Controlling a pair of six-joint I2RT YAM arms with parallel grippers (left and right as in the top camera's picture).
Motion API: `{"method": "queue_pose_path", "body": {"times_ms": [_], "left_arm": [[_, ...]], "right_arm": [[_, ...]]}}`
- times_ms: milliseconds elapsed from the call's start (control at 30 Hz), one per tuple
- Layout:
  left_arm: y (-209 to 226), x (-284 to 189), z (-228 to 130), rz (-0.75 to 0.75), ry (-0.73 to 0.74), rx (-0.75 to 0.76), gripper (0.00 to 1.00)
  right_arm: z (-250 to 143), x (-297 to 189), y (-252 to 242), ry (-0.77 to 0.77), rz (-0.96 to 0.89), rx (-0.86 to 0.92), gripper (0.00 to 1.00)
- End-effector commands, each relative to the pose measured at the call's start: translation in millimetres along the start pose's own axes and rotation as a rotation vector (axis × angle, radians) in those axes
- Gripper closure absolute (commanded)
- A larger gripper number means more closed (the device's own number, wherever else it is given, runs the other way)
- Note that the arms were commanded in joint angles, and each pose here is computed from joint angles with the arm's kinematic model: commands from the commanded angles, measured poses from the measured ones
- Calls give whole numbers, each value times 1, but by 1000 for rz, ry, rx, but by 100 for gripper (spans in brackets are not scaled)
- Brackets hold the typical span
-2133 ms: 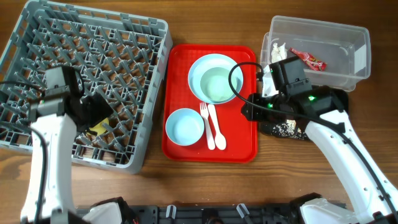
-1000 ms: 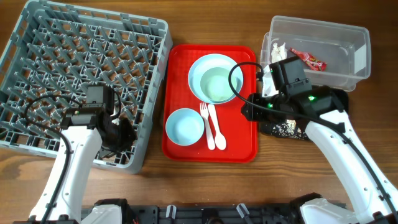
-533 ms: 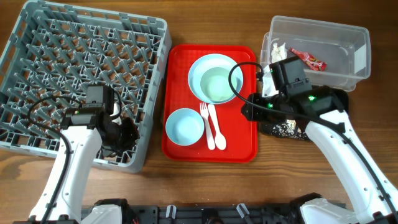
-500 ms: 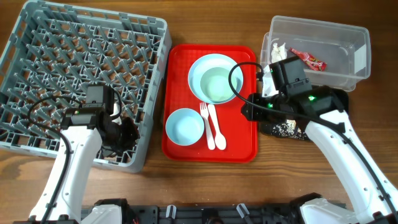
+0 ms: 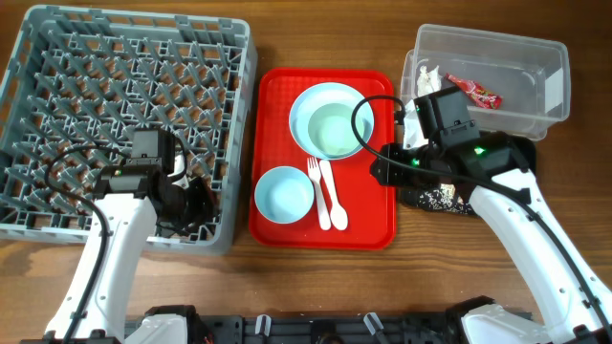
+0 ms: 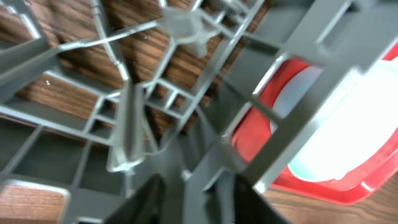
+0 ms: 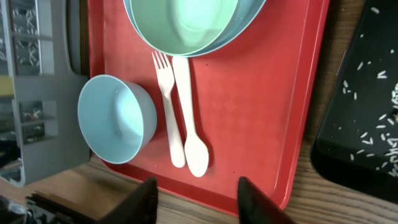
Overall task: Sort waste into correct bins and load items into the dishwasher rack
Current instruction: 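Release the yellow cup in the rack and lift the left gripper, then reach the left gripper to the red tray and grasp the light-blue bowl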
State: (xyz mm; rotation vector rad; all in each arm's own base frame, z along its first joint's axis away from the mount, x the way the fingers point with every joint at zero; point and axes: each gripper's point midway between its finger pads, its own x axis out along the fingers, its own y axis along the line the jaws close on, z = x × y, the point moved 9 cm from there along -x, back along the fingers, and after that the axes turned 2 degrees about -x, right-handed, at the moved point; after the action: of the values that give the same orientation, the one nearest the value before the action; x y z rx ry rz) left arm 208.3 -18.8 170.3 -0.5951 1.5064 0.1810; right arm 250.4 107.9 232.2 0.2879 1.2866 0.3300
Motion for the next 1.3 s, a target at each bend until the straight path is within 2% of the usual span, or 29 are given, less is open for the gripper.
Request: {"method": "queue_pose_path", "body": {"times_ms": [0, 67, 267, 400, 567, 633, 767, 933, 1033, 1267], "left_arm": [[-2, 0, 1, -1, -3, 9, 54], [-2, -5, 5, 17, -38, 14, 52], [-15, -36, 15, -24, -161, 43, 53], [-21, -56, 16, -61, -234, 60, 62], [-29, -69, 10, -155, -278, 99, 68], [-38, -72, 6, -185, -295, 141, 68], [-66, -70, -4, -225, -333, 295, 64], [-102, -59, -17, -183, -409, 470, 60], [-123, -44, -30, -172, -391, 562, 55], [-152, 14, -58, -88, -219, 709, 55]], "right_arm": [[4, -9, 2, -37, -10, -23, 48], [4, -9, 2, -37, -10, -23, 45], [4, -9, 2, -37, -10, -23, 44], [4, -9, 2, -37, -10, -23, 44], [4, -9, 2, -38, -11, -23, 44], [4, -9, -1, -41, -38, -21, 45], [1, -15, -17, -48, -225, 42, 46], [8, -38, -29, -80, -305, 114, 45], [12, -49, -38, -98, -316, 155, 43], [9, -53, -49, -81, -328, 193, 42]]}}
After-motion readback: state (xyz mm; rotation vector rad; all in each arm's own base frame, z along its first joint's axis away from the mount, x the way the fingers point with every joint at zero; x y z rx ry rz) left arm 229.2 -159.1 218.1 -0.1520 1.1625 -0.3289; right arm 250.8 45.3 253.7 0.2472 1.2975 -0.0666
